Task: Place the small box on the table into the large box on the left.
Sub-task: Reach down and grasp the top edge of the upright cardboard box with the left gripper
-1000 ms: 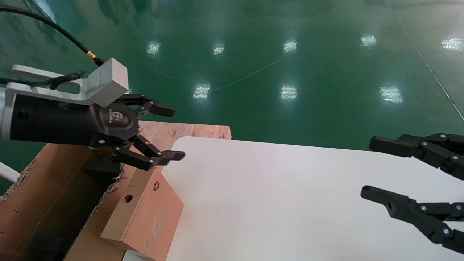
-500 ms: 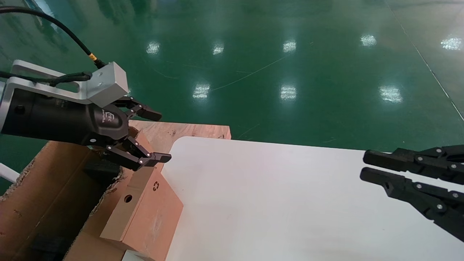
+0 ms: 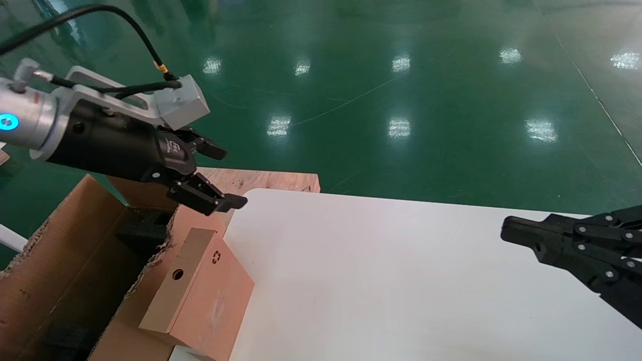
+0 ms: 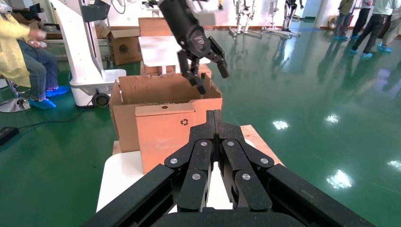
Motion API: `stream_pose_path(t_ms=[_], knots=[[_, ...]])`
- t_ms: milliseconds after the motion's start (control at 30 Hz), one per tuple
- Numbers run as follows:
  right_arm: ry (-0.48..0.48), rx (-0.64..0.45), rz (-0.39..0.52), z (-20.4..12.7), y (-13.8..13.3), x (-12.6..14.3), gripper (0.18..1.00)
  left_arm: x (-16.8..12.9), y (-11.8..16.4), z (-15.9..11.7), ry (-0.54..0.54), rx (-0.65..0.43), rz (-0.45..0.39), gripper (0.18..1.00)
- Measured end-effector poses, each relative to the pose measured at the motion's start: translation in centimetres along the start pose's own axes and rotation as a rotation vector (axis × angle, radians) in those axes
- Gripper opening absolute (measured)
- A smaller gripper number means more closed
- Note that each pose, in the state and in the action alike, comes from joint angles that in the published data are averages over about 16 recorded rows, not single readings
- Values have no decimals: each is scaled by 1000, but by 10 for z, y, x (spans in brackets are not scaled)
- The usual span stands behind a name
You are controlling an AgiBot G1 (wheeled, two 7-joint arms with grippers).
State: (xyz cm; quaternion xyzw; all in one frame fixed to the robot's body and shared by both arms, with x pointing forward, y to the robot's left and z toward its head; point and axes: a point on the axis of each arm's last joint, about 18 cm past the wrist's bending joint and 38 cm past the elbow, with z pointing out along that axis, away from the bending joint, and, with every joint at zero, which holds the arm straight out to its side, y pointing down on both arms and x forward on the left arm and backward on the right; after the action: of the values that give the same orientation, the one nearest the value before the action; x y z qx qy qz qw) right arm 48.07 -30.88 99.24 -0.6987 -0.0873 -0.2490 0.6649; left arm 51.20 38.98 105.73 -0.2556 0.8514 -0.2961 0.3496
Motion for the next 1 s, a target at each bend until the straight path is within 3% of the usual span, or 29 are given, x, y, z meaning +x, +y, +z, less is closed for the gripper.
stream_pose_path(t_ms=[267, 533, 1000], knots=[[0, 0, 0, 0, 0, 0, 192, -6, 6, 14, -68, -200, -180, 1001], [0, 0, 0, 0, 0, 0, 191, 3, 19, 22, -65, -340, -336, 1001], [0, 0, 0, 0, 0, 0, 191, 21, 32, 31, -23, -460, -455, 1001]])
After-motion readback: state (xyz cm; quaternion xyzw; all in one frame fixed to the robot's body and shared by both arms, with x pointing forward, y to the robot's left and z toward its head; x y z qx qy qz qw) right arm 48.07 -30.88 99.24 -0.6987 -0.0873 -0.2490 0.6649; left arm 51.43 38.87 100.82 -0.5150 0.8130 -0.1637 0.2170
